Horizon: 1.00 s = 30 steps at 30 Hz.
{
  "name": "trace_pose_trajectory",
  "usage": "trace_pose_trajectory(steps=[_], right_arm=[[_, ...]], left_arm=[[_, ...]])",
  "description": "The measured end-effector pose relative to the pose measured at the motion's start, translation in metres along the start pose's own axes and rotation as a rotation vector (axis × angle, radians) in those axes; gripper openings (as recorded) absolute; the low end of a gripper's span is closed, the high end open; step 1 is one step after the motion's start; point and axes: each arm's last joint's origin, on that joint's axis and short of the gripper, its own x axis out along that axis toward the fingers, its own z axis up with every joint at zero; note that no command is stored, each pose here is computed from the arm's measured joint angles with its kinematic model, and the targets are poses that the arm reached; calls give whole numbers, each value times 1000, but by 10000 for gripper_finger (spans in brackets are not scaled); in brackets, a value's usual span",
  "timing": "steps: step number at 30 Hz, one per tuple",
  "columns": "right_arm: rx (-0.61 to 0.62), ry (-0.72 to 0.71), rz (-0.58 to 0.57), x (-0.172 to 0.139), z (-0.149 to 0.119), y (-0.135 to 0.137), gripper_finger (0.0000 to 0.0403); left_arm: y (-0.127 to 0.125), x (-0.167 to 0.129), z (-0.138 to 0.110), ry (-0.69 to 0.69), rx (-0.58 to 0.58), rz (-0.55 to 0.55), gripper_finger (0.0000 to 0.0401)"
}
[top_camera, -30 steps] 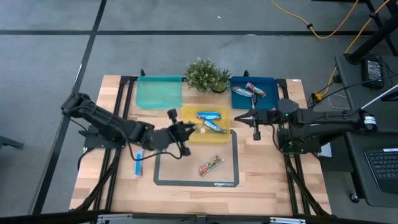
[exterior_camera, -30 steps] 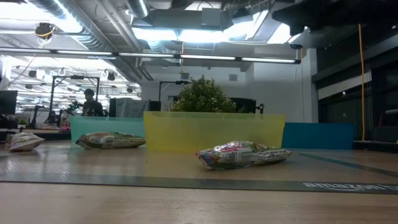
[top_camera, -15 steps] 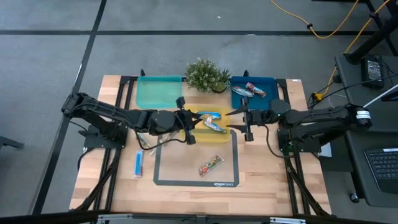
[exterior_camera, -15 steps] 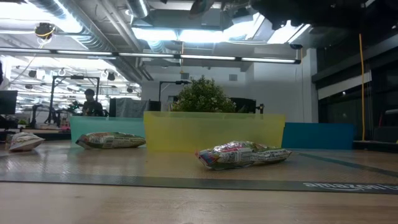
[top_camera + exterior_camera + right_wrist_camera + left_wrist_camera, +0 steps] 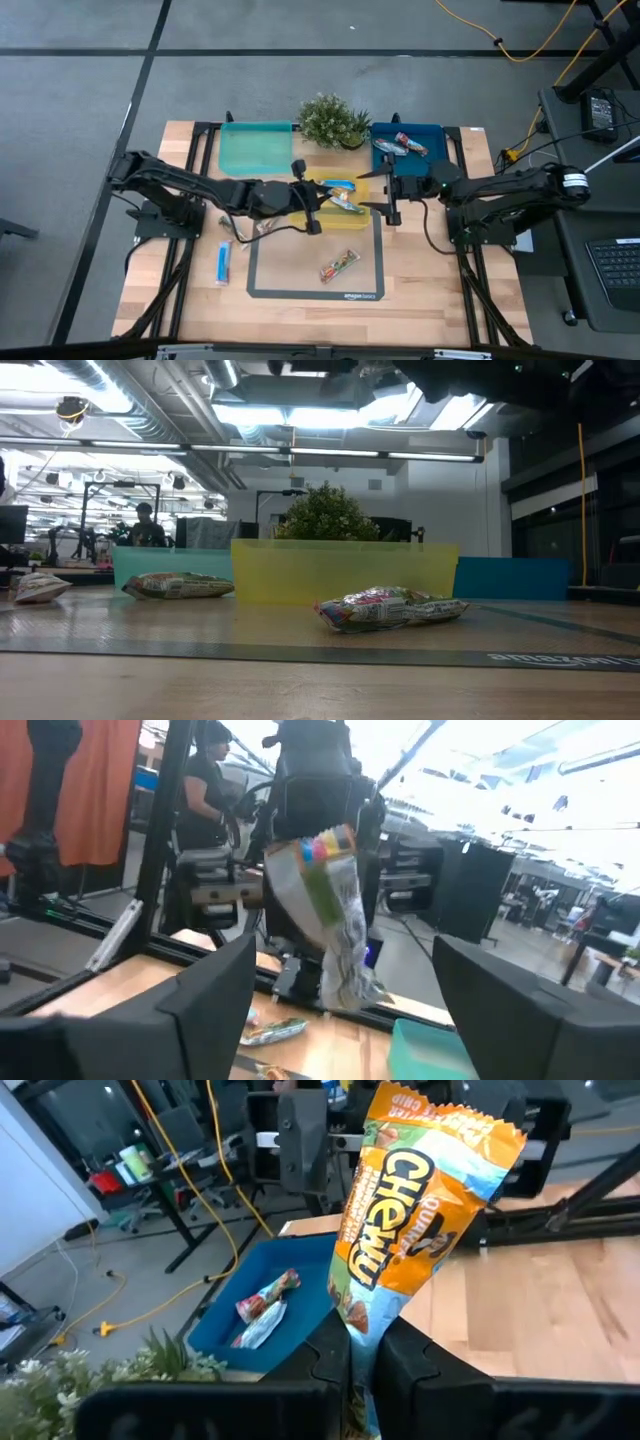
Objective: Pick and place Granola Bars by type
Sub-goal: Put the orange granola bar into the green bin
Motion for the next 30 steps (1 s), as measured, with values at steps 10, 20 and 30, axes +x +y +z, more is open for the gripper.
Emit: trace_pose_trajectory(steps=[10,20,30], right_arm=[[5,-3,82,28,0,7,302],[3,13,100,50,-4,7,302],[1,19,101,54,-6,7,235]], left_arm=[[1,15,-5,-21,-2,5,17],[3,17,-6,-27,-12,-16,17],[0,15,-5,-28,-8,-39,17]])
